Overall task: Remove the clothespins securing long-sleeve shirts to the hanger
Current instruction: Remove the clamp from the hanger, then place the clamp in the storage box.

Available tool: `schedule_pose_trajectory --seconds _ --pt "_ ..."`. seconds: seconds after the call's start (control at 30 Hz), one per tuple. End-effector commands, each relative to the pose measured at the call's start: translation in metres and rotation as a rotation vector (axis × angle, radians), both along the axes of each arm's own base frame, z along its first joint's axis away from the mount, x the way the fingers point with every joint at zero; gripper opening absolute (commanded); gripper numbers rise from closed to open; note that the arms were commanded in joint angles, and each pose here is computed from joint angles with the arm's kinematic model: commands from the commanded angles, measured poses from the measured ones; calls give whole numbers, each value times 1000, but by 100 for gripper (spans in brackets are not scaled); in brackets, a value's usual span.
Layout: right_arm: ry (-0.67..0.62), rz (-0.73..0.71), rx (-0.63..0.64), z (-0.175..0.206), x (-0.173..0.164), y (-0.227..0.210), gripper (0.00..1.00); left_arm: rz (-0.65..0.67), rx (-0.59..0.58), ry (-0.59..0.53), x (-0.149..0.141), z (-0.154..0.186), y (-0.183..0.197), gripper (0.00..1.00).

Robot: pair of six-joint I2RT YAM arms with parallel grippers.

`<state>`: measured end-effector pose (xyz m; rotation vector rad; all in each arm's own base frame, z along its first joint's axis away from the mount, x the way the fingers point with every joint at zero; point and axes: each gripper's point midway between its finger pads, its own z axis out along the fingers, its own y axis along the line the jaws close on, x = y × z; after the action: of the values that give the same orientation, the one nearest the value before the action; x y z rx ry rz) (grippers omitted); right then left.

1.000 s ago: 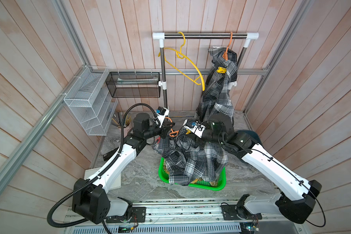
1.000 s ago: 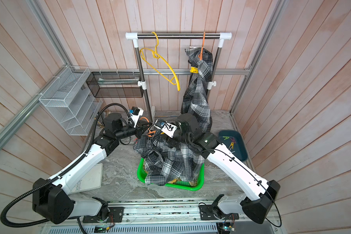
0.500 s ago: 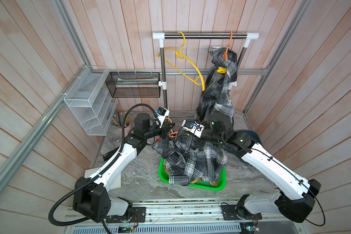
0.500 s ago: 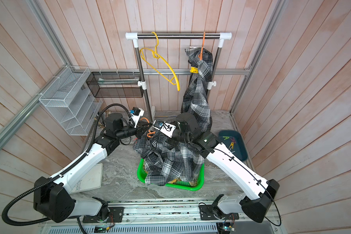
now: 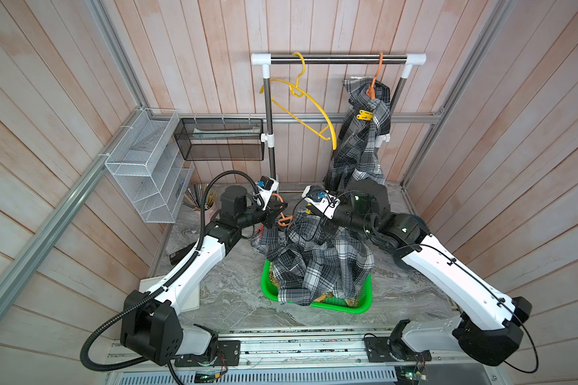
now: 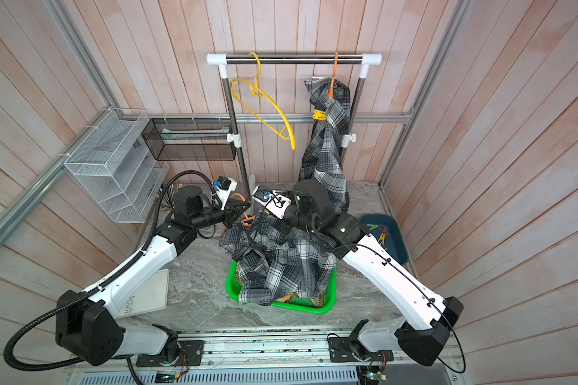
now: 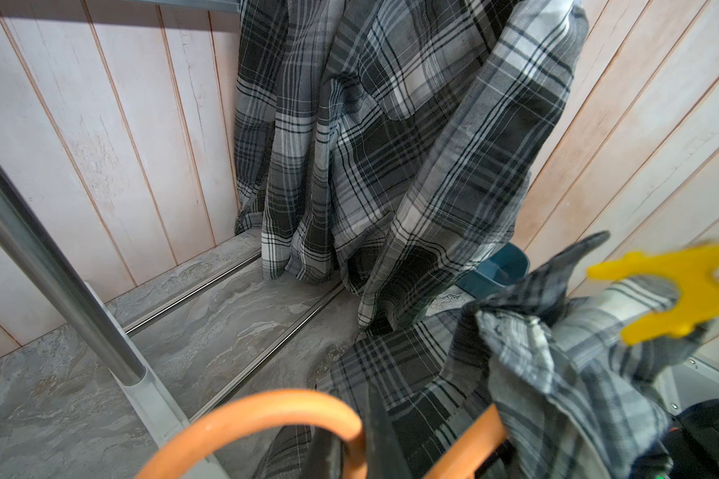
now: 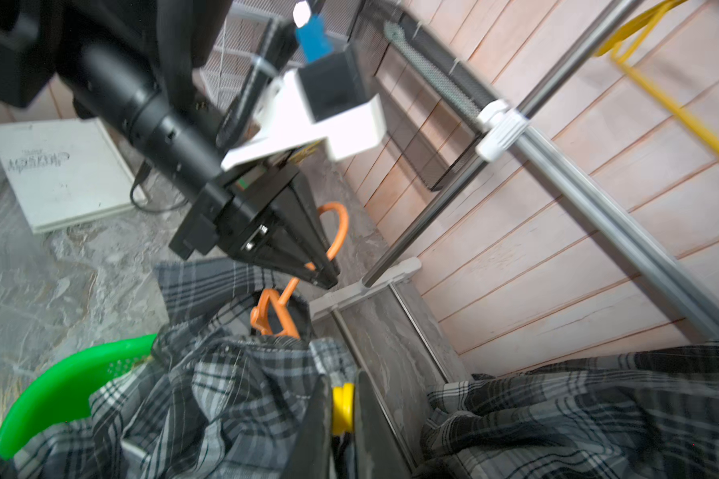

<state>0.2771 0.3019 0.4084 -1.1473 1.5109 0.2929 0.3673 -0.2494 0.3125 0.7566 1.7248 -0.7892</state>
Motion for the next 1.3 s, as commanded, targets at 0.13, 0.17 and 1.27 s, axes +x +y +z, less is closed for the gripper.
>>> schedule_pose_trajectory --seconds 0.13,0.17,1.27 --pt "35 -257 254 53 0 -60 0 -7 1 -20 2 2 0 0" --pt "79 -311 266 42 1 -72 0 -8 1 -19 2 2 0 0" --pt "501 -1560 799 -240 79 -437 0 -3 -11 -42 -5 7 4 0"
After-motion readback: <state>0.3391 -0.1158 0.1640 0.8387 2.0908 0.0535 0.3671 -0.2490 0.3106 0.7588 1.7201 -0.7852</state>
